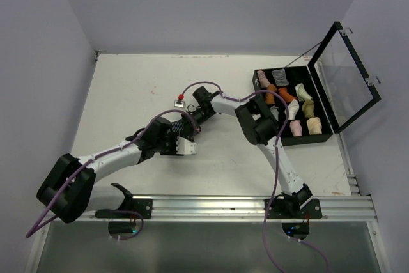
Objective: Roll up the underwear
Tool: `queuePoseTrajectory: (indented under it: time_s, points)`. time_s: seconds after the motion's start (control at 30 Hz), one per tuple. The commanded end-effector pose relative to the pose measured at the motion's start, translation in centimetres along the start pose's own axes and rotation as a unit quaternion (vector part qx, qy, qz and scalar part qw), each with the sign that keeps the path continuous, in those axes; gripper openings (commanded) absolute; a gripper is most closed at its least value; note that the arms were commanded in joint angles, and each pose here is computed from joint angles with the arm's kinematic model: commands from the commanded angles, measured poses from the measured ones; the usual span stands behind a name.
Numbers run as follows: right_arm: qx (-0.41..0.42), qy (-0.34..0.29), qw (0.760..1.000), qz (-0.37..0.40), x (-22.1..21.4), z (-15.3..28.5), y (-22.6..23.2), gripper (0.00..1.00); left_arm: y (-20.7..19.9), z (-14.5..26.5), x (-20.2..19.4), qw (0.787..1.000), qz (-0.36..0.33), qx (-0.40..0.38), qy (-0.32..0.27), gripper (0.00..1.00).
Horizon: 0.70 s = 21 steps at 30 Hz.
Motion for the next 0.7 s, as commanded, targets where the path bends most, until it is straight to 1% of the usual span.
queuePoseTrajectory:
  time_s: [0.0,0.03,0.07,0.1,0.13,0.17,0.2,0.27,0.3,0.33,0.4,0.43,0.5,0.57,0.67]
  points:
    - [-0.100,0.041,0.993,-0.049,-4.0,-0.5,-5.8,0.00,0.0,-0.9,0.2,1.000,-0.012,-0.003,-0.007,0.43]
    - [-0.100,0.040,0.993,-0.049,-4.0,-0.5,-5.8,0.00,0.0,-1.0,0.3,1.000,-0.014,-0.009,-0.006,0.38]
    - [-0.100,0.039,0.993,-0.050,-3.8,-0.4,-5.8,0.00,-0.8,-1.4,0.0,0.999,-0.012,-0.048,0.010,0.35]
    - [-0.101,0.036,0.993,-0.050,-3.6,-0.2,-5.7,0.02,-1.1,-1.6,0.0,0.997,-0.009,-0.081,0.010,0.31]
    - [-0.102,0.034,0.993,-0.053,-3.5,-0.1,-5.6,0.05,-0.4,-1.6,0.5,0.996,-0.008,-0.092,0.014,0.27]
    - [-0.104,0.028,0.993,-0.050,-3.0,0.0,-5.2,0.08,-1.3,-2.0,0.0,0.990,0.017,-0.137,0.040,0.22]
    - [-0.108,0.022,0.993,-0.050,-2.7,0.4,-5.1,0.16,-1.4,-2.1,-0.1,0.986,0.023,-0.155,0.049,0.15]
    - [-0.120,0.011,0.991,-0.058,-2.2,1.0,-4.7,0.23,-2.0,-2.2,-0.5,0.978,0.036,-0.193,0.070,0.10]
    - [-0.126,-0.004,0.991,-0.051,-1.5,1.9,-4.5,0.27,-2.2,-2.2,-0.6,0.976,0.038,-0.203,0.072,0.06]
    - [-0.131,-0.012,0.990,-0.054,-1.3,2.4,-4.5,0.35,-2.5,-2.2,-0.6,0.973,0.041,-0.213,0.074,0.05]
    - [-0.155,-0.028,0.986,-0.051,-0.4,3.9,-4.6,0.42,-3.2,-2.1,-0.9,0.964,0.054,-0.246,0.081,0.03]
    - [-0.163,-0.033,0.985,-0.045,-0.1,4.5,-4.6,0.48,-3.6,-2.2,-1.1,0.960,0.062,-0.257,0.088,0.02]
    - [-0.183,-0.041,0.982,-0.035,0.5,5.8,-4.7,0.54,-4.0,-2.0,-1.2,0.956,0.071,-0.268,0.092,0.01]
    - [-0.186,-0.048,0.981,-0.025,1.2,6.9,-4.3,0.60,-4.3,-1.8,-1.3,0.955,0.075,-0.272,0.095,0.01]
    - [-0.199,-0.073,0.977,0.002,2.8,9.0,-3.4,0.61,-4.5,-1.5,-1.3,0.951,0.071,-0.282,0.101,0.00]
Point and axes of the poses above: each gripper's point midway between its finger pads, its own z axis back along the fingers, its own y axis along the line the jaws close on, x = y × z, the point moved 10 cm from there along z, back along the fingers, and after that the axes turned 1 degree about -z, right-handed, at the moved point
